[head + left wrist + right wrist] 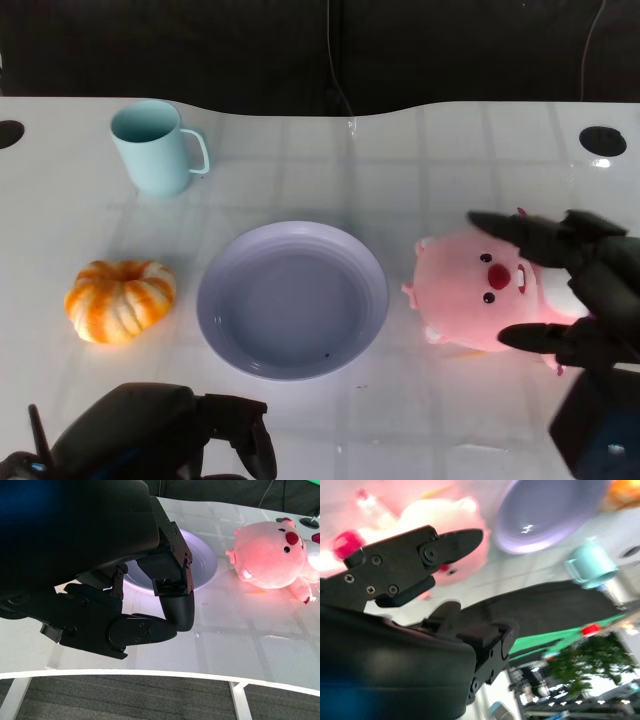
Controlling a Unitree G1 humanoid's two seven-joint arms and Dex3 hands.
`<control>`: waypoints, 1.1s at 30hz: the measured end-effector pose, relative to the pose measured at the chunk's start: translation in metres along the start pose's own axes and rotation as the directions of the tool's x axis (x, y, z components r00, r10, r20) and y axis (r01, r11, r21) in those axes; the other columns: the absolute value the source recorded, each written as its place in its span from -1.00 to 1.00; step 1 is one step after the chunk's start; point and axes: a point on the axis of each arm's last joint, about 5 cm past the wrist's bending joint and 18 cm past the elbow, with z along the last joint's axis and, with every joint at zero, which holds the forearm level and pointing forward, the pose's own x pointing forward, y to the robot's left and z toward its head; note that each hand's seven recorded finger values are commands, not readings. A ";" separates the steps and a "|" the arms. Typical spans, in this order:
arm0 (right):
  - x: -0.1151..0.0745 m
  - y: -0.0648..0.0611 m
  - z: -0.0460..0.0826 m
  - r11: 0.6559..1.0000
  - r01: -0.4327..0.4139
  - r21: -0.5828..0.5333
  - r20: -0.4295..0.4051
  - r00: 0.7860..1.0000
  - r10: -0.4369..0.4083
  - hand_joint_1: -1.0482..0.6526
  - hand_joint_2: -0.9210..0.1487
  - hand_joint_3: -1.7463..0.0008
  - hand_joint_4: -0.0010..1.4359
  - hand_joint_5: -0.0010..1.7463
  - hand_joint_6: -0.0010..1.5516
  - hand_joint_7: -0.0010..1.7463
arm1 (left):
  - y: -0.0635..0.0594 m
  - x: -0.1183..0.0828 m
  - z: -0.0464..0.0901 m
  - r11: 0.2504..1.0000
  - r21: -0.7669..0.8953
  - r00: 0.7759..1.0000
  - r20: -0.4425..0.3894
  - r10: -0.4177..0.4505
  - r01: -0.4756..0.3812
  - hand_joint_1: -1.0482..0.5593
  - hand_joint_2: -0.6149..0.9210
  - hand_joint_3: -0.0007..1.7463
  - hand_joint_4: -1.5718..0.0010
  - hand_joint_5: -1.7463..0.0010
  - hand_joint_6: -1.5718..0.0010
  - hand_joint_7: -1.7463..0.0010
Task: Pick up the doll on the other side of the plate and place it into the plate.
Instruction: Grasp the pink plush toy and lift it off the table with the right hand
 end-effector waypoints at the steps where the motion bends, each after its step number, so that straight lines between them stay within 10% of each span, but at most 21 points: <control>1: 0.000 -0.001 0.000 0.999 -0.006 -0.036 -0.036 0.999 0.005 -0.49 -0.82 0.99 -0.98 -0.32 -0.79 -1.00 | 0.000 0.000 0.000 1.000 0.001 1.000 0.001 0.000 0.000 -0.13 1.00 -0.53 0.16 -0.64 0.12 -0.11; 12: 0.004 -0.009 0.001 0.954 -0.154 -0.257 -0.240 0.967 0.092 -0.55 -0.81 0.99 -0.93 -0.38 -0.73 -0.98 | -0.001 -0.001 0.000 1.000 -0.005 1.000 -0.009 -0.002 0.002 -0.14 1.00 -0.52 0.16 -0.66 0.11 -0.12; 33: 0.062 0.014 -0.019 0.866 -0.422 -0.268 -0.392 0.869 0.301 -0.61 -1.00 0.95 -0.61 -0.69 -0.58 -0.97 | 0.002 0.001 -0.002 1.000 0.006 1.000 -0.011 -0.004 0.004 -0.14 1.00 -0.54 0.15 -0.61 0.11 -0.12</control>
